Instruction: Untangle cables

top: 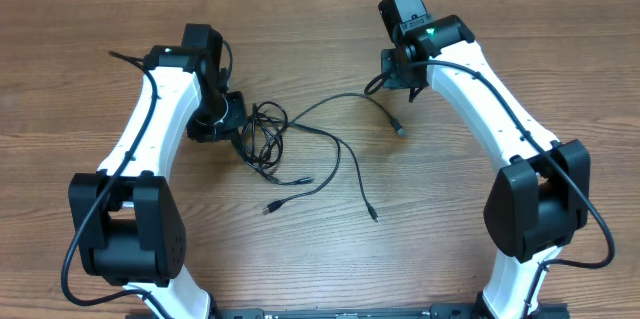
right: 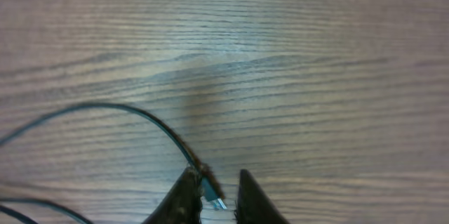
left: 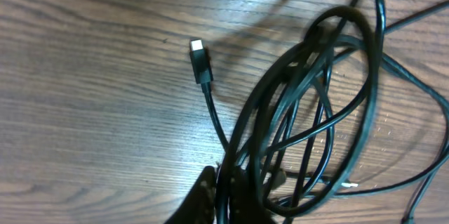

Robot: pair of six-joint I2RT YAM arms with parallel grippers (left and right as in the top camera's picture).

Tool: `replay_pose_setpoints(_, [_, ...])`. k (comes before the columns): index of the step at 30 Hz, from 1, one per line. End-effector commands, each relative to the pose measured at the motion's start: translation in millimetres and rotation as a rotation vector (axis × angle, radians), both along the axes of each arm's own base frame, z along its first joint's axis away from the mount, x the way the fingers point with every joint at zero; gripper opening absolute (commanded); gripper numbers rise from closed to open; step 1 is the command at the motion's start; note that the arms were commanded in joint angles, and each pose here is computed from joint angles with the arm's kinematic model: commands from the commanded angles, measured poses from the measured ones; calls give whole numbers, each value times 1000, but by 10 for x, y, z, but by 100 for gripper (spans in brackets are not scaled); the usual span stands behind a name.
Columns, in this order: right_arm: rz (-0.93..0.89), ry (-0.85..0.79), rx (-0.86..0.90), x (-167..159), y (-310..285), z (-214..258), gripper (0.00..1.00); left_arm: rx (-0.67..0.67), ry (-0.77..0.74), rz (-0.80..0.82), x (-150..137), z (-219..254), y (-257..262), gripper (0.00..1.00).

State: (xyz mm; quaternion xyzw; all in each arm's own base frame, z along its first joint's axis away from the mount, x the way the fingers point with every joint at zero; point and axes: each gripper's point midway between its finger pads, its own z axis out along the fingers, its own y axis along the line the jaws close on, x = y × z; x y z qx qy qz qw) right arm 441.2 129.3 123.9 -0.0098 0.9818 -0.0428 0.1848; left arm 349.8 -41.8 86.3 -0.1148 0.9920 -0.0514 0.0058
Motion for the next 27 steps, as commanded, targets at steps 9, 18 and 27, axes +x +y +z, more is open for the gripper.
replay_pose_setpoints(9, [89, 88, 229, -182, 392, 23, 52, -137, 13, 56, 13, 6, -241, 50])
replay_pose_setpoints(18, [237, 156, 399, -337, 732, 59, 76, -97, -19, 53, 85, -6, -174, 74])
replay_pose_setpoints(27, [261, 226, 477, -409, 881, -75, 82, -146, -20, 33, 85, 13, -257, 89])
